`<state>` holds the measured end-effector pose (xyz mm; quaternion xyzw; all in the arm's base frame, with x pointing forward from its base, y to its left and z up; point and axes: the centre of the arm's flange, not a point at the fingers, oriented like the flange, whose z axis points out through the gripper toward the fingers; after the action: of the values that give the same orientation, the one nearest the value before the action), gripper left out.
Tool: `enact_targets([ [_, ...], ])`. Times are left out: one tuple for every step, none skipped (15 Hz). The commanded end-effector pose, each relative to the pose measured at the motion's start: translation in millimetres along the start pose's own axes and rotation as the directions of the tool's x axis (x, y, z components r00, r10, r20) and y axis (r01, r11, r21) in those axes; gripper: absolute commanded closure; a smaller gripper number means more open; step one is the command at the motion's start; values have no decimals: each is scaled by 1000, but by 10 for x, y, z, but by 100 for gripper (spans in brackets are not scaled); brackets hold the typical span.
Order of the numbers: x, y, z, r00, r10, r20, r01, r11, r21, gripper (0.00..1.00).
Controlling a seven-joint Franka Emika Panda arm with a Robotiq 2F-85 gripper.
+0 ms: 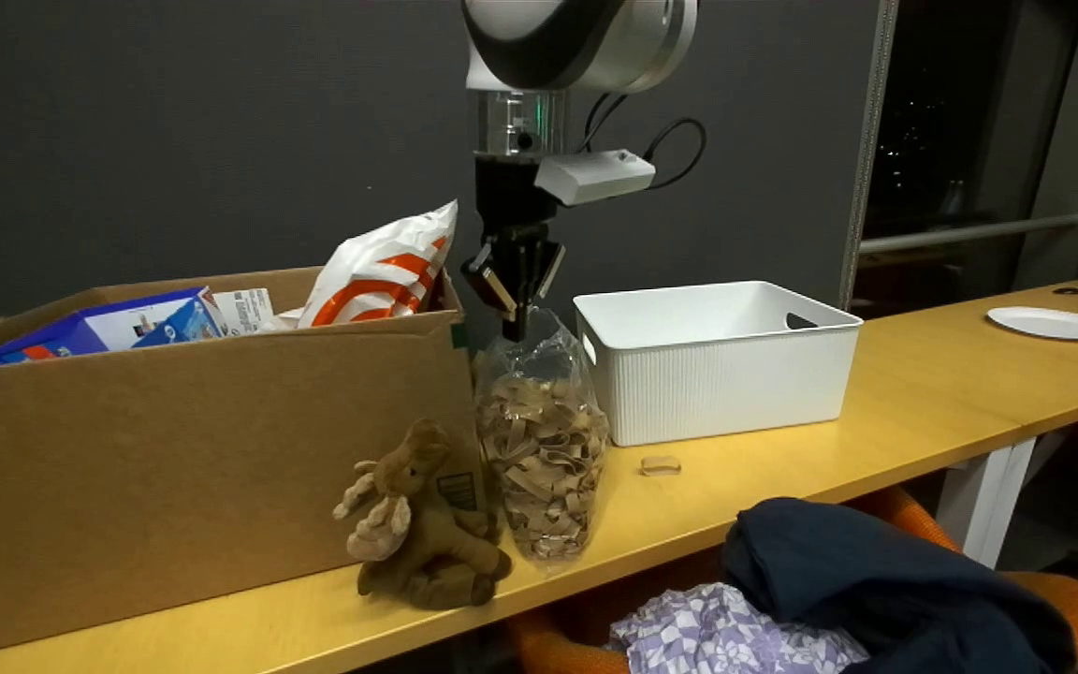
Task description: Move the white storage container backwards then remove some rubber bands from the plastic and put them on the right side of the counter.
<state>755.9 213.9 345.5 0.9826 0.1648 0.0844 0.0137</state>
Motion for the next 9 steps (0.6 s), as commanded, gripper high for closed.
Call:
enact_targets([
  [48,4,57,1000,-2,30,2,1000,4,100],
  [22,-4,76,999,-1,36,1,1000,2,100],
  [-5,-4,100,999,1,42,-1,1000,1,100],
  [-19,-7,112,999,2,44,-2,1000,3,100],
  [-41,-5,105,999,7,46,-7,1000,-1,100],
  [-65,-1,84,999,12,48,-13,1000,1,100],
  [-83,2,72,999,16,50,-16,1000,-5,100],
  [-110,-25,37,998,21,52,-21,1000,-7,100],
  [-130,-52,17,998,22,55,-22,1000,-6,100],
])
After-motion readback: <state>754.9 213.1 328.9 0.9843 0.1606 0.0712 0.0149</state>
